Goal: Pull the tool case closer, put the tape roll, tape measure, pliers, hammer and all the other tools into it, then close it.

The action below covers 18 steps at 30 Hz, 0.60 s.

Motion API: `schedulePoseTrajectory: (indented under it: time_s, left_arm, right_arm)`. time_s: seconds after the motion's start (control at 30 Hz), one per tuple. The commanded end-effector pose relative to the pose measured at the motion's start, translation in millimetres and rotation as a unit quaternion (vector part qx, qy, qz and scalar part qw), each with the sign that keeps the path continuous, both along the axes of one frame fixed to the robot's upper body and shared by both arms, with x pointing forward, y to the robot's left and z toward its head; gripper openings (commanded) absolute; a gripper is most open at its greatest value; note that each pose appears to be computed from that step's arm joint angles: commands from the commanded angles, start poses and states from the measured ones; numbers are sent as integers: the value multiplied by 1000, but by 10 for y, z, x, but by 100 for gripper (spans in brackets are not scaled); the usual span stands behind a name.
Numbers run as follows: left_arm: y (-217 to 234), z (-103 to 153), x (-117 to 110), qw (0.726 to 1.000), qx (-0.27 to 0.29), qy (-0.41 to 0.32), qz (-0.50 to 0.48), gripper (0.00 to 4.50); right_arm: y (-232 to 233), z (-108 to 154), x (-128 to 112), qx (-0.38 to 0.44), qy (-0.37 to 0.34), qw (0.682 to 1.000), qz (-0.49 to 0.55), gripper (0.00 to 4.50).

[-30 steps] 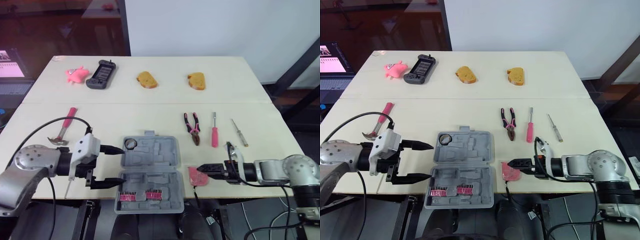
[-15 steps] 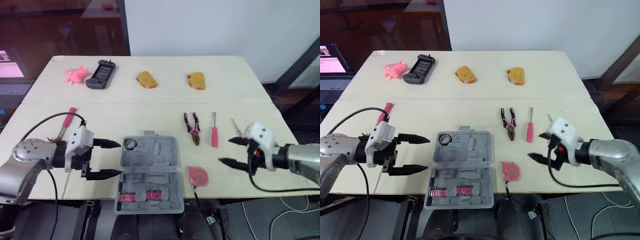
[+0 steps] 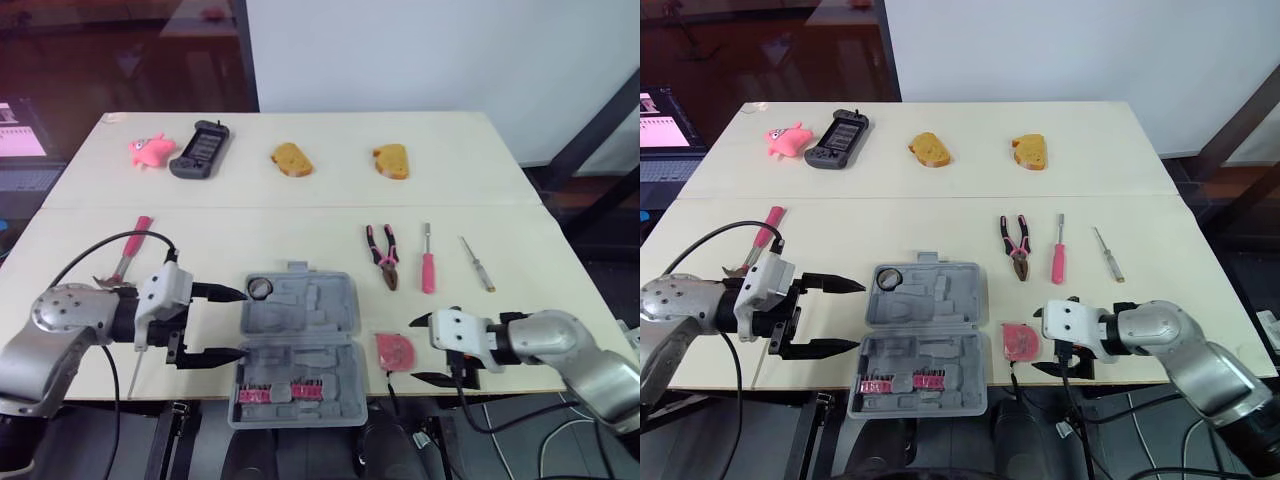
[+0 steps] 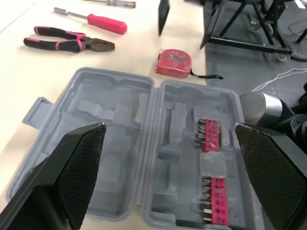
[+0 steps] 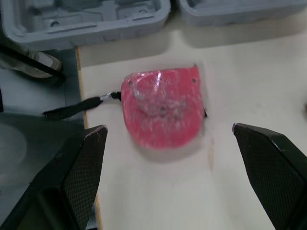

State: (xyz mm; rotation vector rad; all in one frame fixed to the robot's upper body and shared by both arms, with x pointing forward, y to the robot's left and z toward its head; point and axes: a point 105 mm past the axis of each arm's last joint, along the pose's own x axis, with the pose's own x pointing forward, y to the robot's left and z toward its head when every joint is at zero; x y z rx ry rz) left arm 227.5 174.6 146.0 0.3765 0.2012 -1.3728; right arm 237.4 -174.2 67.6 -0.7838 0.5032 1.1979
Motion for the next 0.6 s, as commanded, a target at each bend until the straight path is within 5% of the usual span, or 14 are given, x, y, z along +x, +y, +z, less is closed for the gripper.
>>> schedulePoseTrajectory:
  time_s: [0.03,0.53,0.6]
  left_arm:
    - [7,119,-31,999,4,-38,-2,450]
    - [18,88,-9,998,2,-60,5,450]
    - [43,3,-6,998,5,-57,7,450]
  right_arm:
    - [40,-11,66,3,-15,1000,3,443]
    - [153,-262,109,17,16,1000,0,443]
    - [159,-285,93,18,28,999,0,391]
